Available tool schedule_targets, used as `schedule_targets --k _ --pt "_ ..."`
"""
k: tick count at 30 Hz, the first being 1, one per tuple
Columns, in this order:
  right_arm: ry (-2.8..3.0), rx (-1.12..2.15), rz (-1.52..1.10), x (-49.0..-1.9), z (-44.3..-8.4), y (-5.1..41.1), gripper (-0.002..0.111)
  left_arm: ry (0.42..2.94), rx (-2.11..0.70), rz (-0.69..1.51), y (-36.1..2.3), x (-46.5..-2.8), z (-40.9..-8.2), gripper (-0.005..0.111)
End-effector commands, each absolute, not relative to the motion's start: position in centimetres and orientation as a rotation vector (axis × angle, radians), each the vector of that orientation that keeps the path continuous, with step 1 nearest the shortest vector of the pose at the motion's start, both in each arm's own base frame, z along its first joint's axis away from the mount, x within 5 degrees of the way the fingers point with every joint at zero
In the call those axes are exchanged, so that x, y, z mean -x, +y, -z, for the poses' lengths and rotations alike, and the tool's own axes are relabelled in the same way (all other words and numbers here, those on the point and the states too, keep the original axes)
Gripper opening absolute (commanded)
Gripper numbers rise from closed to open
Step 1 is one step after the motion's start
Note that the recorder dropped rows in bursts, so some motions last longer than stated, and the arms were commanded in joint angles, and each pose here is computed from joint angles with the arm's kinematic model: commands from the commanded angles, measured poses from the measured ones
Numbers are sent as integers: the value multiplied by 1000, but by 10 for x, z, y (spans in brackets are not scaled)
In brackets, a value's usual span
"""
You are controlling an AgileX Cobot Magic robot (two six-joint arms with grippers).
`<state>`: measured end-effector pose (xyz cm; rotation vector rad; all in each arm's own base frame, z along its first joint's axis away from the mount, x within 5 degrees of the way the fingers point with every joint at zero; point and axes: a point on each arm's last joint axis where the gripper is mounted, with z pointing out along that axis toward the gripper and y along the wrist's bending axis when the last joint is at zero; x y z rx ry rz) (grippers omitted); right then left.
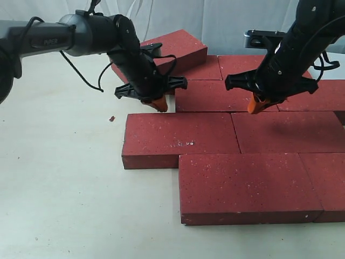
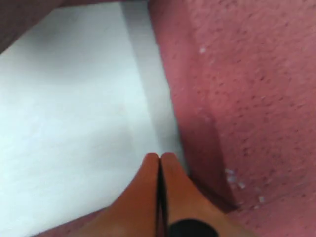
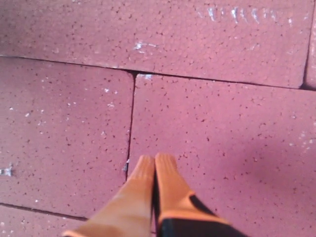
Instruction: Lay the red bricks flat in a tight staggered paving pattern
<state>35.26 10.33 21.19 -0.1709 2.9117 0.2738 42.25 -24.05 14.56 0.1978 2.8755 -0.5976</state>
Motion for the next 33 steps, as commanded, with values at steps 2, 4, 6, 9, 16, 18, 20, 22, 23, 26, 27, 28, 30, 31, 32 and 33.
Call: schedule_targets --k 2,4,6,9,16,18,20,22,23,26,27,28,30,31,32,33 --pt "2880 161 -397 -352 -218 108 -1 2935 -269 468 -222 -421 -157 0" --pt "2861 150 -453 -353 -219 112 -1 2908 -305 430 -219 -419 -171 0" --pt "2847 130 -490 -354 -220 114 -1 2868 -337 430 -217 -418 -188 0" --pt "2829 114 -516 -355 -221 117 -1 2792 -377 429 -214 -413 -218 0" --pt "2765 125 -536 -357 -223 129 -1 2682 -384 342 -191 -409 -264 0" --pt "2738 129 -533 -360 -224 130 -1 2669 -350 341 -180 -411 -271 0" --pt "2700 115 -537 -363 -225 130 -1 2665 -307 341 -168 -415 -275 0" --pt "2670 105 -527 -366 -225 130 -1 2664 -264 345 -156 -419 -277 0" --pt "2654 105 -517 -369 -224 130 -1 2665 -242 348 -151 -421 -277 0" --pt "2631 120 -507 -382 -226 133 -1 2657 -190 339 -135 -427 -277 0" --pt "2622 127 -501 -388 -226 134 -1 2652 -179 337 -132 -428 -277 0" --pt "2609 141 -490 -395 -227 136 -1 2651 -162 333 -127 -430 -278 0" --pt "2597 162 -477 -411 -226 139 -1 2648 -133 333 -119 -432 -278 0" --pt "2590 174 -475 -419 -227 142 -1 2648 -119 336 -115 -433 -278 0" --pt "2582 182 -473 -428 -228 144 -1 2648 -101 339 -110 -435 -278 0" --pt "2565 194 -469 -435 -232 146 -1 2648 -85 346 -107 -435 -278 0"
